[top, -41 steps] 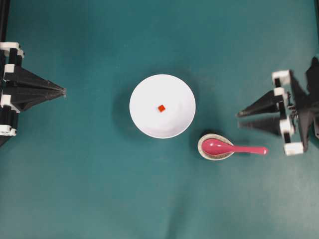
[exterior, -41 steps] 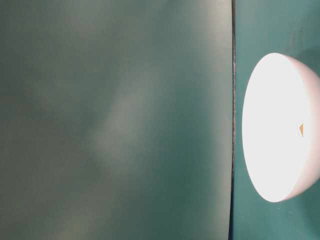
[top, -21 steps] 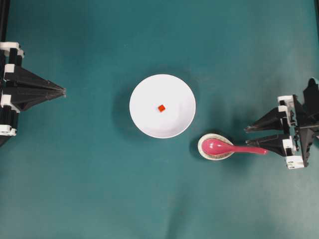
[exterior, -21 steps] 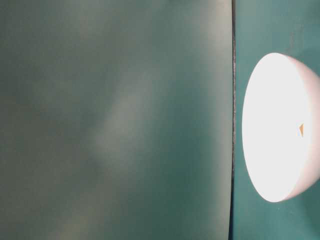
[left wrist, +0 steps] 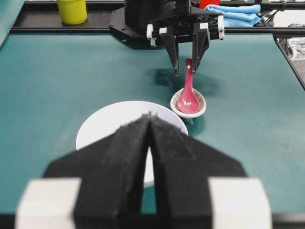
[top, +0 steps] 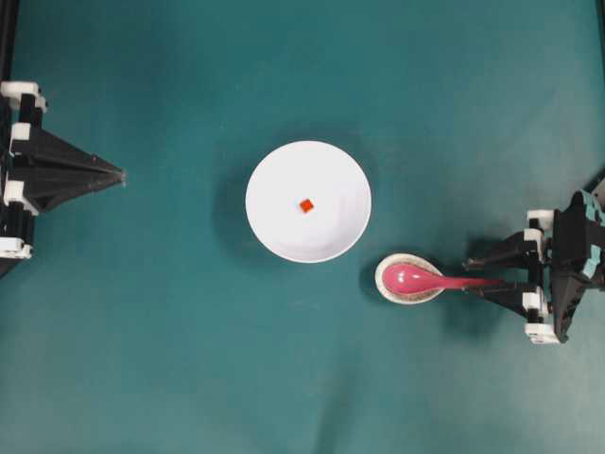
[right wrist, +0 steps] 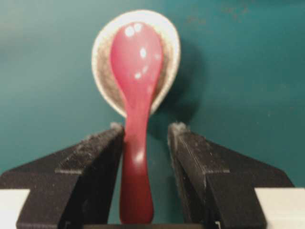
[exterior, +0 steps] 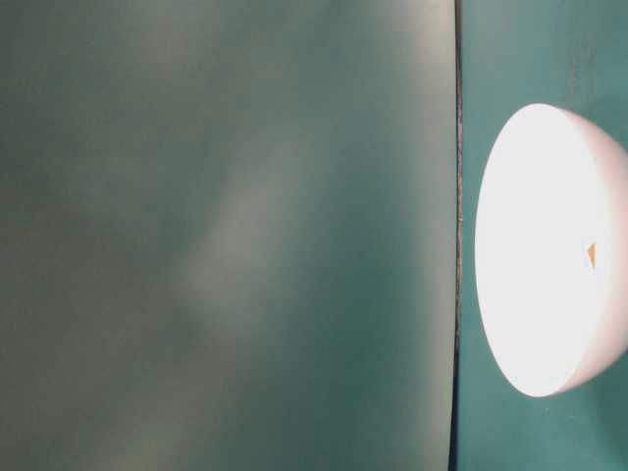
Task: Grip the spoon and scoop the red block from the bowl with right arm.
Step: 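Close the right gripper on the pink spoon handle, then lift the spoon from the rest and swing it over the bowl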
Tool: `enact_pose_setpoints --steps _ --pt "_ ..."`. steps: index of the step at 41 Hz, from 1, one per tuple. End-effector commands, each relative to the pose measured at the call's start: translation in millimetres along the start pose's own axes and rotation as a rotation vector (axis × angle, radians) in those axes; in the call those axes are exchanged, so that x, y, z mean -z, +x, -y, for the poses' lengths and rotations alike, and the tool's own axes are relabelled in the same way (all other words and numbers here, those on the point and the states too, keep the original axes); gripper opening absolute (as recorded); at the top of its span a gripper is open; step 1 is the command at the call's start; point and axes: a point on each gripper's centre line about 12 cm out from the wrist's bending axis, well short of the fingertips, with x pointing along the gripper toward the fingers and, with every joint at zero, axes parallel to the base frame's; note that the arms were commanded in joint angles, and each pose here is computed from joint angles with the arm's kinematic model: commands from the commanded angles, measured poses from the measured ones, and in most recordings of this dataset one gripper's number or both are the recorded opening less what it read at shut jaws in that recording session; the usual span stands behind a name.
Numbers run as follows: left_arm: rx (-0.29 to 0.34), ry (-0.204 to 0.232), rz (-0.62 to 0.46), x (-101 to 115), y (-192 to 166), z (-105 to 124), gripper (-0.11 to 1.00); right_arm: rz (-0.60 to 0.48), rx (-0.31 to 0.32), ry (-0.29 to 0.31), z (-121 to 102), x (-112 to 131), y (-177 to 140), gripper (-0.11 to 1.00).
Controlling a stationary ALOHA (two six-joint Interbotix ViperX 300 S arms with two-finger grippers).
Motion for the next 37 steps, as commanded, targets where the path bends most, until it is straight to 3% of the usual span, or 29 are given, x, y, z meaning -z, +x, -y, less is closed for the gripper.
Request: enact_pose_setpoints --steps 1,25,34,37 --pt "-0.001 0.005 0.018 -9.3 2.5 -0.3 0.0 0.011 -0.01 0.004 -4.0 -2.2 0.7 0.49" --pt "-0.001 0.006 0.008 -6.8 3.2 -0.3 0.0 -0.053 -0.005 -0.032 -4.4 5.8 1.5 0.46" --pt "-0.001 0.008 -0.011 -4.0 3.3 -0.3 0.0 -0.041 -0.011 -0.035 -6.7 3.9 2.3 0.24" --pt "-0.001 0.008 -0.014 -4.1 3.4 -0.3 0.0 -0.032 -0.014 -0.035 -8.5 1.6 3.2 0.22"
